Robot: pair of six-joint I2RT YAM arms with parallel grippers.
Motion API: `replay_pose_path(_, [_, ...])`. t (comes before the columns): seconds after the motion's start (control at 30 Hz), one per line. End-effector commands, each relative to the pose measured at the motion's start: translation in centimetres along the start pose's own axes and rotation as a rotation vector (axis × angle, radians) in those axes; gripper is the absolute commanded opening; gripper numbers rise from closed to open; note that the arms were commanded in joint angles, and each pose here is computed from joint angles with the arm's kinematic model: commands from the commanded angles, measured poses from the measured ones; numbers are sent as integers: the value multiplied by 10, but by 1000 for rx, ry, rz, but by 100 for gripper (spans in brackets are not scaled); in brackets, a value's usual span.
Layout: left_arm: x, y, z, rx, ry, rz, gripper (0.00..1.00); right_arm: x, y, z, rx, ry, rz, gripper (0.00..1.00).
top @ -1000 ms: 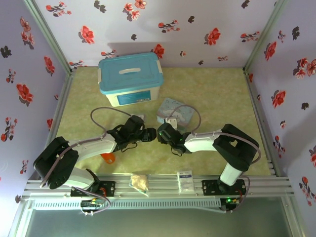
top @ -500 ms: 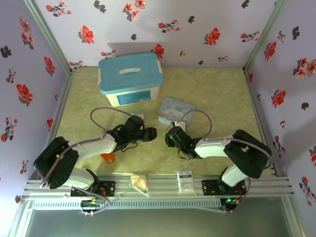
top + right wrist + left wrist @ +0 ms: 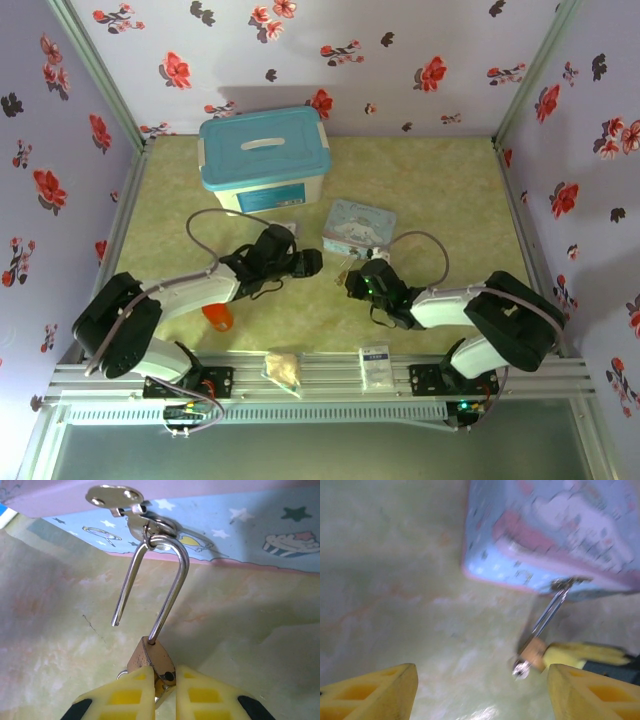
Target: Unlock the padlock with the key
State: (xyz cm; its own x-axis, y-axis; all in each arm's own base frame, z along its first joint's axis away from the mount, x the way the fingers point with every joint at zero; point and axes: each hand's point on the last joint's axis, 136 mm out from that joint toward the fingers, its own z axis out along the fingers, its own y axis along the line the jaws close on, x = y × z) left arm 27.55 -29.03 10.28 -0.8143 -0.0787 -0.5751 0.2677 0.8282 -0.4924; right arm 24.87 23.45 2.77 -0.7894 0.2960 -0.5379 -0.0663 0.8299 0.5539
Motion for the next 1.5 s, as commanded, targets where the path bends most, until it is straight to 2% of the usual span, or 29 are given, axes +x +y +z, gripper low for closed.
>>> replay_pose_path(0.0, [-30,-18,3,21,-50,71,69,28,-46,-5,133,84,40,13])
replay_pose_path(0.23, [-59,-27,41,-35,-75,161,73,29,-49,-13,105,87,105,10])
replay_pose_path(0.47, [-60,-11,79,-170,-37,254,73,26,-38,-8,33,90,222,10])
replay_pose_path(0.57, [-55,0,84,-261,-5,303,70,24,-32,-5,7,89,262,9])
replay_pose_path(0.87, [-35,21,90,-327,62,323,57,9,-31,2,-23,26,367,5])
replay_pose_path(1.17, [-26,29,90,-336,72,310,57,-20,-35,-13,-4,-98,412,2])
replay_pose_path(1.33, [-23,31,93,-337,77,316,57,-25,-30,-10,-28,-89,440,2])
replay_pose_path(1.47, [-23,30,94,-331,76,321,56,-23,-35,-3,-70,-88,538,0])
